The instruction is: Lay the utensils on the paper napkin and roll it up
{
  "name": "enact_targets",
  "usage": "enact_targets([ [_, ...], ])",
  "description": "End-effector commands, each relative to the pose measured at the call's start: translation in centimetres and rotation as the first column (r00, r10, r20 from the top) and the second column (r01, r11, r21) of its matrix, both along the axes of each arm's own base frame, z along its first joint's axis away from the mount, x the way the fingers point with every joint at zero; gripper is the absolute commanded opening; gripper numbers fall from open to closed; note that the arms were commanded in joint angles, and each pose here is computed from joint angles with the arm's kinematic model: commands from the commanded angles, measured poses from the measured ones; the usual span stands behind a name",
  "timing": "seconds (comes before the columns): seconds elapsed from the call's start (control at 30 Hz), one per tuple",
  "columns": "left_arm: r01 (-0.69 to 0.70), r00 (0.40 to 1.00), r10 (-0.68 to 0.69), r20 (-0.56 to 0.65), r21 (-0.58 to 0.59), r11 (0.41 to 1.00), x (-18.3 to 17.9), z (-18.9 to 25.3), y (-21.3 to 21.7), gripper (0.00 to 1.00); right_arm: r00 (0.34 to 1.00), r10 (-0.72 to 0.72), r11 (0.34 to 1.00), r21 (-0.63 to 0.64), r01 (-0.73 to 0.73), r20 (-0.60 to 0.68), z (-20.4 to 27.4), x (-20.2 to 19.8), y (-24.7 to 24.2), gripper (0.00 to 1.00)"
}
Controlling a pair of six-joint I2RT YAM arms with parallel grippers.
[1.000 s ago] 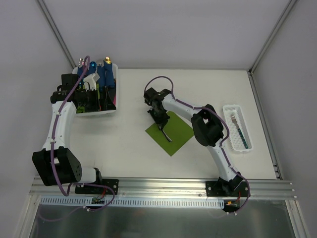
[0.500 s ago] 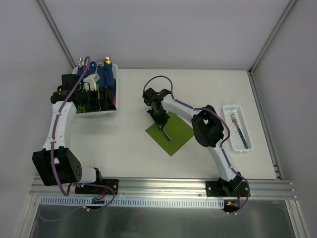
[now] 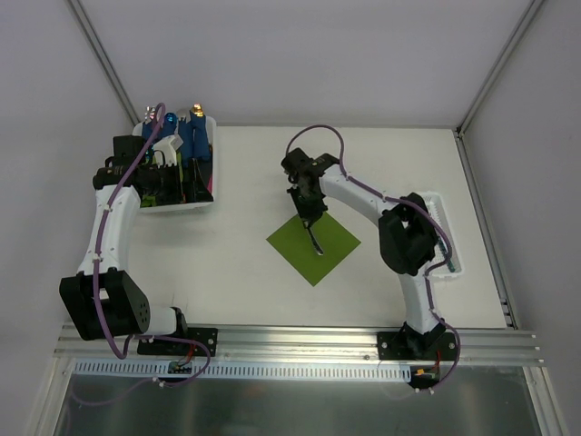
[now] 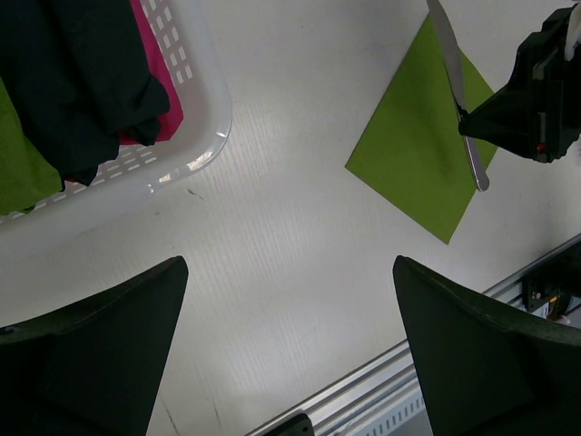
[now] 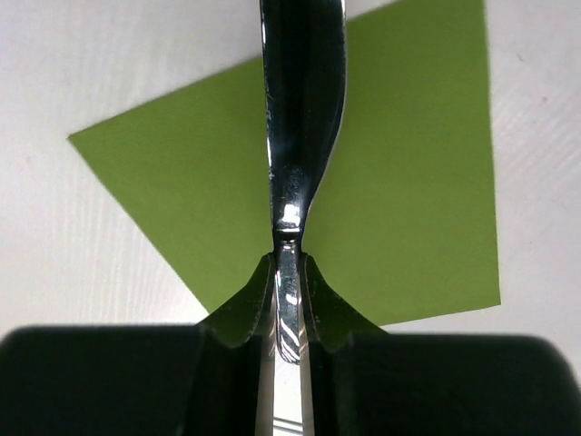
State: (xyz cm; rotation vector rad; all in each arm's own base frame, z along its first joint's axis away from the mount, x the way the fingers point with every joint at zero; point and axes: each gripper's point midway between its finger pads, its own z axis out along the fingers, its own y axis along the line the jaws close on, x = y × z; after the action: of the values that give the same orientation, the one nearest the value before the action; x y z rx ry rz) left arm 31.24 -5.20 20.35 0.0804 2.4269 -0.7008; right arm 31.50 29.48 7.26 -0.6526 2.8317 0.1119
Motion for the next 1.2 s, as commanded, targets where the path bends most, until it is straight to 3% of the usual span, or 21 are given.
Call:
enact_targets([
  [0.0,-0.013,1.0,0.013,0.007,-0.02,1.0,0.3,0.7,0.2,0.99,0.989,-0.143,0.989,0.052,0.141,0.028,1.9,0.2,-2.0,0.0],
  [0.33,-0.019,1.0,0.018,-0.018,-0.038,0.999,0.5,0.4,0.0,0.99,0.953,-0.301,0.949,0.1,0.298,0.017,-0.4,-1.4,-3.0,0.0],
  [1.17,-0.032,0.998,0.031,-0.047,-0.029,0.999,0.1,-0.8,0.4,0.99,0.918,-0.39,0.915,0.081,0.394,-0.068,-3.4,-0.1,-3.0,0.0],
])
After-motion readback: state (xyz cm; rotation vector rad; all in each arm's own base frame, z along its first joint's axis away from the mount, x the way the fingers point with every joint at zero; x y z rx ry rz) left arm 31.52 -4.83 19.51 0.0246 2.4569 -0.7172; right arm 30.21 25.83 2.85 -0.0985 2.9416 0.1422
